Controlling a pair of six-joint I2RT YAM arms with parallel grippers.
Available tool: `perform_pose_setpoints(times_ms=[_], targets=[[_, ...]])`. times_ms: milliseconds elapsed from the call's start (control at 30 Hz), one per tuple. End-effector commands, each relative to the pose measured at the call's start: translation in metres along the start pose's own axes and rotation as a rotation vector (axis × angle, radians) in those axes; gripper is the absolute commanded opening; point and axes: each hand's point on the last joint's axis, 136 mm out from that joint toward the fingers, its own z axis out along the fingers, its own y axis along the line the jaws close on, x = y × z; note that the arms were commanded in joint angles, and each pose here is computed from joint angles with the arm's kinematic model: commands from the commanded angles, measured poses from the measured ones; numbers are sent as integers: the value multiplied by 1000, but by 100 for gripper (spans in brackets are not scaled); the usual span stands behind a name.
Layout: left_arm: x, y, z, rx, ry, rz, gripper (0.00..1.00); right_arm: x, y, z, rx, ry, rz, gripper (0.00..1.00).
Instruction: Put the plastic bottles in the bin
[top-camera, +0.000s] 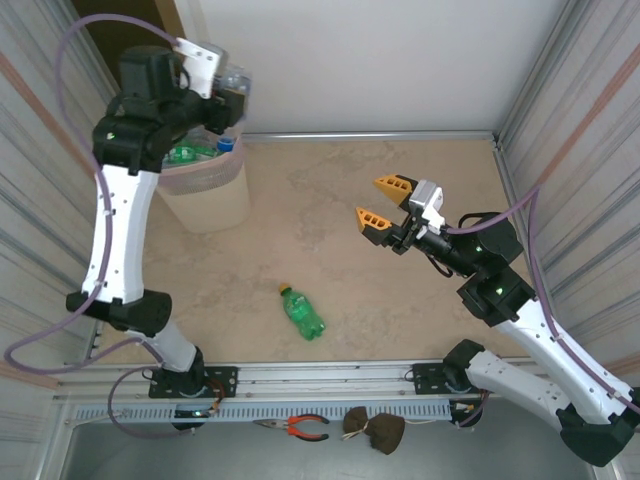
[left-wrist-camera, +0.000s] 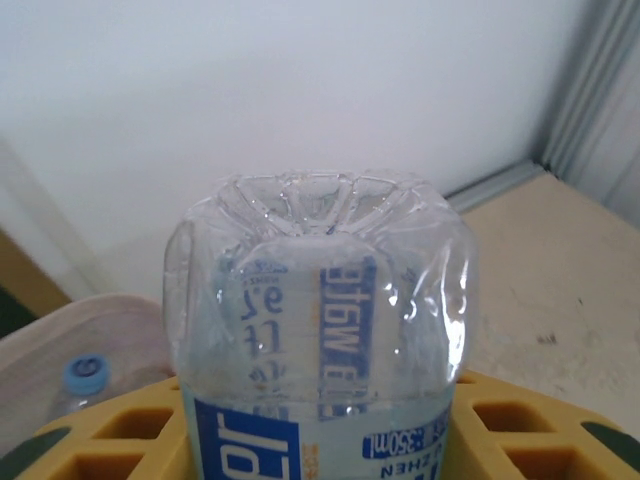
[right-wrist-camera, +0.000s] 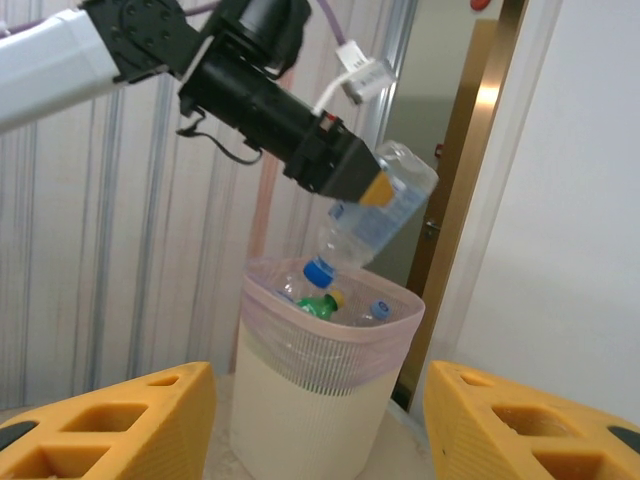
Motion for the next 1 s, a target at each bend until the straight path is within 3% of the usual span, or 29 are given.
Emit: perform_pose_setpoints(times_ms=[0, 200, 533, 767, 967], targets=[[-10, 24, -17, -46, -59, -77, 46, -7, 0, 0, 4, -34, -11, 57], [1, 69, -17, -139, -66, -178, 44, -5, 2, 3, -8, -35, -2, 56], [24, 119, 40, -216, -128, -340, 42, -9, 3, 1, -12, -43, 2, 56], [56, 154, 95, -160, -124, -527, 40, -12, 1, -2, 0, -45, -1, 57], [86, 151, 136, -73, -7, -596, 39, -13, 1, -5, 6, -39, -2, 57]])
